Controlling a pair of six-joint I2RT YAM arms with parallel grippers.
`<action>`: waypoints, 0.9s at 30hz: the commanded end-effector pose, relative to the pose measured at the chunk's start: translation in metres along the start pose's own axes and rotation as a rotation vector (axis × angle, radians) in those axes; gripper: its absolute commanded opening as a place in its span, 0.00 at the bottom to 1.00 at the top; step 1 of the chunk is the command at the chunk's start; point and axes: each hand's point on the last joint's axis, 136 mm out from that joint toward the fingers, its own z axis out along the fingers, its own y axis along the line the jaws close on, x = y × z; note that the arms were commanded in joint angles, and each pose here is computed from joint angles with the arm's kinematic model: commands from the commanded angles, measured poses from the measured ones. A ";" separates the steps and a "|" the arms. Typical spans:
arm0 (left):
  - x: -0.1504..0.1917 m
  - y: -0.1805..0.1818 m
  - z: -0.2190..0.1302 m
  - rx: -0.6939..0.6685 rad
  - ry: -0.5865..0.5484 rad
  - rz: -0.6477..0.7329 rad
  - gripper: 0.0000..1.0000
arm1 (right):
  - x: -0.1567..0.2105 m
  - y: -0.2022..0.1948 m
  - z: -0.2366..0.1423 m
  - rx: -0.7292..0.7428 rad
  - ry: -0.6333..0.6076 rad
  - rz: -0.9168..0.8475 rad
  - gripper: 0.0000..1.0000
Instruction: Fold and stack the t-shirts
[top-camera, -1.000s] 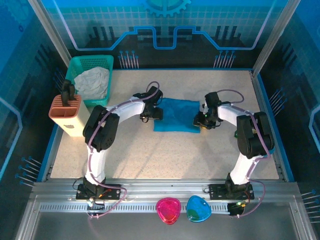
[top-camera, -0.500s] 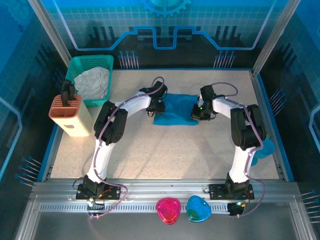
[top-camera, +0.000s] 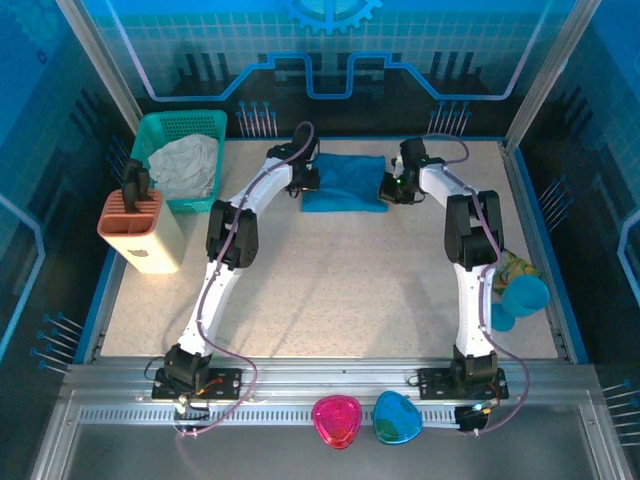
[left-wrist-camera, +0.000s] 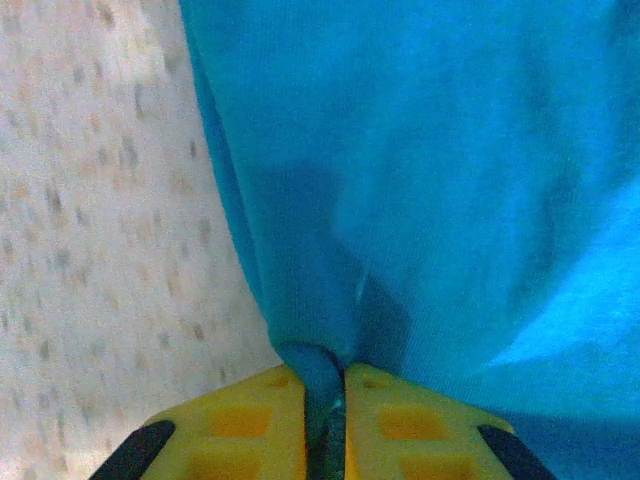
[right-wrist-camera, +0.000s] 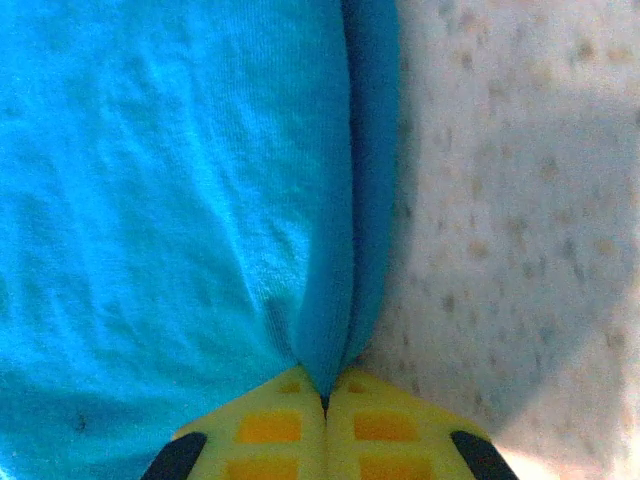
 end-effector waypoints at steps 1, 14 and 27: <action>0.000 0.023 0.013 -0.028 0.028 0.060 0.15 | -0.008 -0.014 0.015 0.015 0.042 0.036 0.00; -0.051 0.016 -0.015 0.044 -0.150 0.097 0.64 | -0.031 -0.006 0.017 0.009 0.022 0.036 0.22; -0.101 -0.015 -0.163 0.112 -0.389 0.162 0.70 | -0.037 0.046 -0.113 -0.060 -0.145 -0.136 1.00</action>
